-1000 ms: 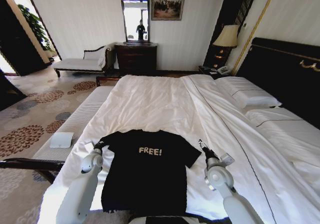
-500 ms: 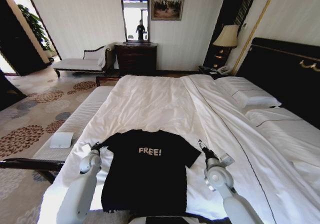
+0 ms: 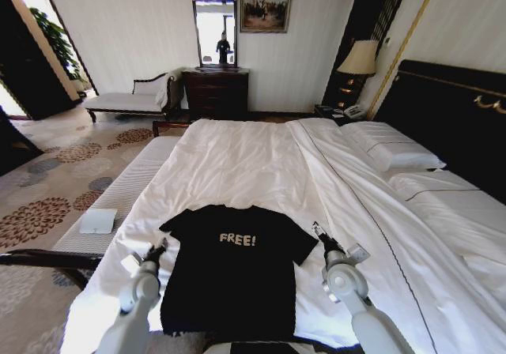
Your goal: Fold the clothes on the bed.
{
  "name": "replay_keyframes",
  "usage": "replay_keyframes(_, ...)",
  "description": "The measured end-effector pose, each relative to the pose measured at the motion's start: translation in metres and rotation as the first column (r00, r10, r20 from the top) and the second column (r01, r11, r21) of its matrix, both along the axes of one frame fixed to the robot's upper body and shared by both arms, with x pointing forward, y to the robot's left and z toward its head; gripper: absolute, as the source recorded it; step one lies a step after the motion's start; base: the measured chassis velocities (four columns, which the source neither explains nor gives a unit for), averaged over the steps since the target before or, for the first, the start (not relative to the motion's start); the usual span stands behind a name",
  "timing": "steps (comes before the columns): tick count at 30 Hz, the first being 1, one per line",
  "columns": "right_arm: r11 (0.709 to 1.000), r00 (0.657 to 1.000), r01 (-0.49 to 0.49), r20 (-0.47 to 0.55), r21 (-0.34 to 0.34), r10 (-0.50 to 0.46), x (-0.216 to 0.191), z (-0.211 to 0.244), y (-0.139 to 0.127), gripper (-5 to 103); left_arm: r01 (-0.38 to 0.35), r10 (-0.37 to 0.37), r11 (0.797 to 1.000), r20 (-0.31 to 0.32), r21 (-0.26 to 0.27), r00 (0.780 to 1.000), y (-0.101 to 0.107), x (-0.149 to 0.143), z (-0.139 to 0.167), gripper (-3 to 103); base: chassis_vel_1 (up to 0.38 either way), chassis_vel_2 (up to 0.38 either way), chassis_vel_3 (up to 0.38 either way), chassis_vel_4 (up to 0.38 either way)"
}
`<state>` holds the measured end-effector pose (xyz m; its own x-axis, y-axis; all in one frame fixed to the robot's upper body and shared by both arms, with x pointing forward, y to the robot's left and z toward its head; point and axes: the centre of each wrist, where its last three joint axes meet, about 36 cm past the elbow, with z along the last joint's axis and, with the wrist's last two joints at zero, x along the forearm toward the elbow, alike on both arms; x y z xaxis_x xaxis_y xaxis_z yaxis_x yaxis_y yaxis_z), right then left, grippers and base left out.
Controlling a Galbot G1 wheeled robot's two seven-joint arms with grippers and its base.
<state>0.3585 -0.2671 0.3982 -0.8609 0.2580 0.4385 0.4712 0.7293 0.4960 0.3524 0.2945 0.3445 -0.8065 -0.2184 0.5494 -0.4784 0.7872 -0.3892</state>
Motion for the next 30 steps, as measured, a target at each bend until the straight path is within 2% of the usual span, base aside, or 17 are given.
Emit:
replay_keyframes(2,1.0,1.0,-0.002,0.004,-0.002,0.002,-0.001,0.002,0.0,100,-0.003,0.004,1.0,0.009,-0.029,1.0,-0.002,0.008,0.0,86,0.0,0.0,0.0,0.0)
replay_keyframes(3,1.0,1.0,-0.002,0.004,-0.002,0.002,-0.001,0.002,0.0,100,-0.003,0.004,1.0,0.009,-0.029,1.0,-0.002,0.008,0.0,86,0.0,0.0,0.0,0.0)
replay_keyframes(5,1.0,1.0,0.002,0.001,-0.009,-0.002,-0.002,0.001,-0.003,100,-0.001,0.001,0.999,0.015,-0.046,1.0,-0.002,0.016,0.001,76,0.0,0.0,0.0,0.0)
replay_keyframes(7,1.0,1.0,0.003,-0.001,-0.01,-0.003,-0.003,0.001,-0.004,100,0.0,0.001,0.999,0.017,-0.05,1.0,-0.003,0.019,0.001,76,0.0,0.0,0.0,0.0)
replay_keyframes(11,1.0,1.0,0.01,-0.005,-0.015,-0.01,-0.006,-0.002,-0.006,100,-0.001,0.002,0.998,0.018,-0.063,1.0,-0.004,0.034,-0.003,54,0.0,0.0,0.0,0.0)
replay_keyframes(12,1.0,1.0,0.01,-0.005,-0.015,-0.01,-0.006,-0.002,-0.006,100,-0.001,0.002,0.998,0.018,-0.063,1.0,-0.004,0.034,-0.003,54,0.0,0.0,0.0,0.0)
replay_keyframes(14,1.0,1.0,0.013,-0.006,-0.014,-0.013,-0.005,-0.003,-0.006,100,-0.003,0.004,0.998,0.016,-0.07,1.0,-0.005,0.039,-0.005,43,0.0,0.0,0.0,0.0)
replay_keyframes(17,1.0,1.0,0.014,-0.005,-0.014,-0.014,-0.005,-0.004,-0.006,100,-0.002,0.003,0.997,0.014,-0.072,1.0,-0.006,0.041,-0.007,38,0.0,0.0,0.0,0.0)
replay_keyframes(21,1.0,1.0,0.015,-0.009,-0.017,-0.016,-0.005,-0.006,-0.005,100,-0.009,0.009,0.997,0.007,-0.073,1.0,-0.005,0.048,-0.012,15,0.0,0.0,0.0,0.0)
replay_keyframes(23,1.0,1.0,0.016,-0.011,-0.018,-0.016,-0.005,-0.007,-0.005,100,-0.012,0.012,0.997,0.005,-0.073,1.0,-0.004,0.05,-0.014,15,0.0,0.0,0.0,0.0)
replay_keyframes(26,1.0,1.0,0.016,-0.014,-0.019,-0.016,-0.006,-0.009,-0.004,100,-0.021,0.021,0.997,0.007,-0.074,1.0,-0.001,0.052,-0.016,3,0.0,0.0,0.0,0.0)
replay_keyframes(30,1.0,1.0,0.015,-0.015,-0.018,-0.015,-0.006,-0.009,-0.003,100,-0.025,0.026,0.997,0.016,-0.072,1.0,0.0,0.051,-0.013,2,0.0,0.0,0.0,0.0)
